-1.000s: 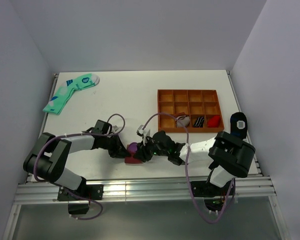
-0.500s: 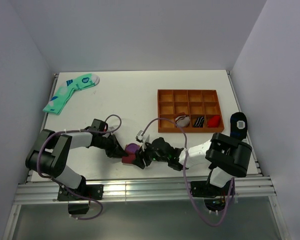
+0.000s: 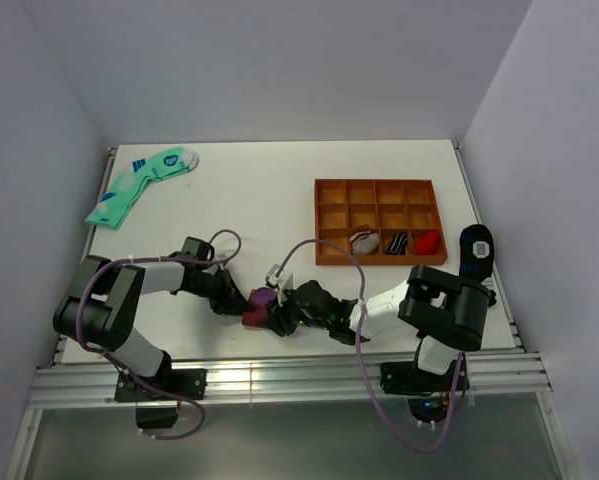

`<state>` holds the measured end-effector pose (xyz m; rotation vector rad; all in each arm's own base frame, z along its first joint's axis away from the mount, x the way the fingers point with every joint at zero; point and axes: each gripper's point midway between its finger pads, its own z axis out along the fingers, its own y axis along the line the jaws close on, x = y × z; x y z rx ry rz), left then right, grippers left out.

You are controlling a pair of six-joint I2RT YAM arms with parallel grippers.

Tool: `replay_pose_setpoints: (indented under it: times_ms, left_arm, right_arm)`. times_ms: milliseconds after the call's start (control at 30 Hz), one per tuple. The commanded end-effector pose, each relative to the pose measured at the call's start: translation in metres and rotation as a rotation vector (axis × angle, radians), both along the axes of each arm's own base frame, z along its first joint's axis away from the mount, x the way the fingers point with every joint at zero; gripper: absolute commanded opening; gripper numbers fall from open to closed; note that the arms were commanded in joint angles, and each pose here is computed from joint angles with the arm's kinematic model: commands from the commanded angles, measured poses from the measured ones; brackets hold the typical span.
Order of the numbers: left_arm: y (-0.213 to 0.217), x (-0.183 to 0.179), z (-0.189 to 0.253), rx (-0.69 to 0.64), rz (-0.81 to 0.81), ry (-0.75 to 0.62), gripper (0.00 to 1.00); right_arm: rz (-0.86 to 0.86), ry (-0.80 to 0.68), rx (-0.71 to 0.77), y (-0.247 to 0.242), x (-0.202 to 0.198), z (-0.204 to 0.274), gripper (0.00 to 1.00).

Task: Roll the socks
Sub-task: Roll the sock at the center of the board.

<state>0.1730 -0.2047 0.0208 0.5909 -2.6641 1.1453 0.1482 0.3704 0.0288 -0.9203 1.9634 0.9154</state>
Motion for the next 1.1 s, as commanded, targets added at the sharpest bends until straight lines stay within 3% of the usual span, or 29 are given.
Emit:
replay_pose_setpoints:
  times_ms: [0,33,167,300,467,833,1067]
  left_arm:
    - [0.019,-0.003,-0.031,0.142,0.019,-0.009,0.00]
    - [0.019,-0.004,-0.032,0.140,0.023,-0.008,0.00]
    - [0.018,-0.004,-0.034,0.124,0.044,-0.018,0.00]
    - [0.016,-0.001,-0.027,0.100,0.089,-0.071,0.03]
    - [0.025,0.015,-0.015,0.155,0.160,-0.200,0.14]
    - [0.048,0.056,0.026,0.233,0.367,-0.572,0.26]
    - [0.034,0.062,0.063,0.258,0.433,-0.834,0.34]
  right_arm:
    - [0.002,0.056,-0.081,-0.004,-0.007,-0.026,0.36]
    - [0.000,0.078,-0.093,-0.004,-0.008,-0.032,0.26]
    - [0.002,0.156,-0.059,-0.004,-0.010,-0.037,0.16]
    - [-0.017,0.272,-0.040,-0.013,-0.011,-0.045,0.12]
    - [-0.031,0.421,-0.069,-0.029,-0.014,-0.059,0.09]
    - [-0.083,0.770,-0.157,-0.057,-0.028,-0.081,0.04]
    - [-0.090,0.941,-0.166,-0.070,-0.032,-0.083,0.00]
